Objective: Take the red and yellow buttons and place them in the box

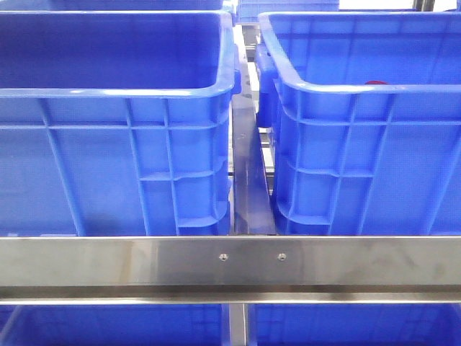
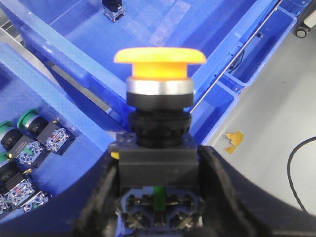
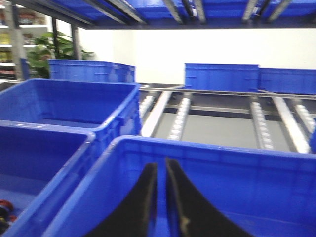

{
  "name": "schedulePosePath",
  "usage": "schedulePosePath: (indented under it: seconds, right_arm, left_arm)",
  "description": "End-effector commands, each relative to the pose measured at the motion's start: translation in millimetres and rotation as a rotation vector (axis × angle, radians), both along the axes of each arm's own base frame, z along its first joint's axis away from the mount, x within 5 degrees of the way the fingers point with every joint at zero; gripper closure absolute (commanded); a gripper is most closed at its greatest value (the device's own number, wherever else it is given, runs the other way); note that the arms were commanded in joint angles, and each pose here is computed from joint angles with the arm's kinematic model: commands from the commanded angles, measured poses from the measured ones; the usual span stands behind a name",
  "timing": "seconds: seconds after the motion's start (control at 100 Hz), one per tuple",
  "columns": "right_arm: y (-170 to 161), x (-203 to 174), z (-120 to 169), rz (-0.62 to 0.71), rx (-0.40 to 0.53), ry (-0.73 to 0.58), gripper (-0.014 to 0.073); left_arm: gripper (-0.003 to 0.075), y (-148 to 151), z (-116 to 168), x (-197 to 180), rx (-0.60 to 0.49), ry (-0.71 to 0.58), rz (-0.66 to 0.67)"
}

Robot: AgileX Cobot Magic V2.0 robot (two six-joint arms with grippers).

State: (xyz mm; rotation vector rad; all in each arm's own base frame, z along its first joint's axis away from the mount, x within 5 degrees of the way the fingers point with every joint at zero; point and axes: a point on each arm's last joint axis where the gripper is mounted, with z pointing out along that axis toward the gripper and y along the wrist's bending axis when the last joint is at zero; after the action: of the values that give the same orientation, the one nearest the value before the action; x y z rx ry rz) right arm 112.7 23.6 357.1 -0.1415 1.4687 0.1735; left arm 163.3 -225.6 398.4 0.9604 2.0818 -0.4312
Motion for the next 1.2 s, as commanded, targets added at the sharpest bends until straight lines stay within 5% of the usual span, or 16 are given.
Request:
schedulePosePath:
  seconds: [0.0,0.11,0.18,0.41,0.66,0.86,1.19]
  right_arm:
    - [7,-4,12,0.092,0.070,-0.040,0.0279]
    - [12,-5,13,0.147,0.074,-0.056,0.0044]
    - [14,-6,14,0.178,0.130,-0.045,-0.0008]
    - [25,-2,13,0.334,0.382,0.049,-0.0007]
    - [55,26,-3,0.613,0.655,0.335,-0.0007]
    - [75,48,-15,0.789,0.728,0.503,-0.0007]
    - [89,74,-2,0.937,0.757,0.558,-0.0007]
  left_arm:
    - [0.0739,5,23,-5,-0.097,-0.070,-0.013]
    - [0.0739,5,23,-5,-0.097,-0.070,-0.013]
    - [0.0739,5,23,-5,-0.097,-0.070,-0.013]
    - [0.0739,5,23,-5,-0.097,-0.070,-0.013]
    - [0.0739,5,23,-5,-0.097,-0.070,-0.013]
    - [0.0739,5,23,-5,-0.097,-0.067,-0.013]
    - [0.0739,5,23,-5,-0.096,-0.067,-0.013]
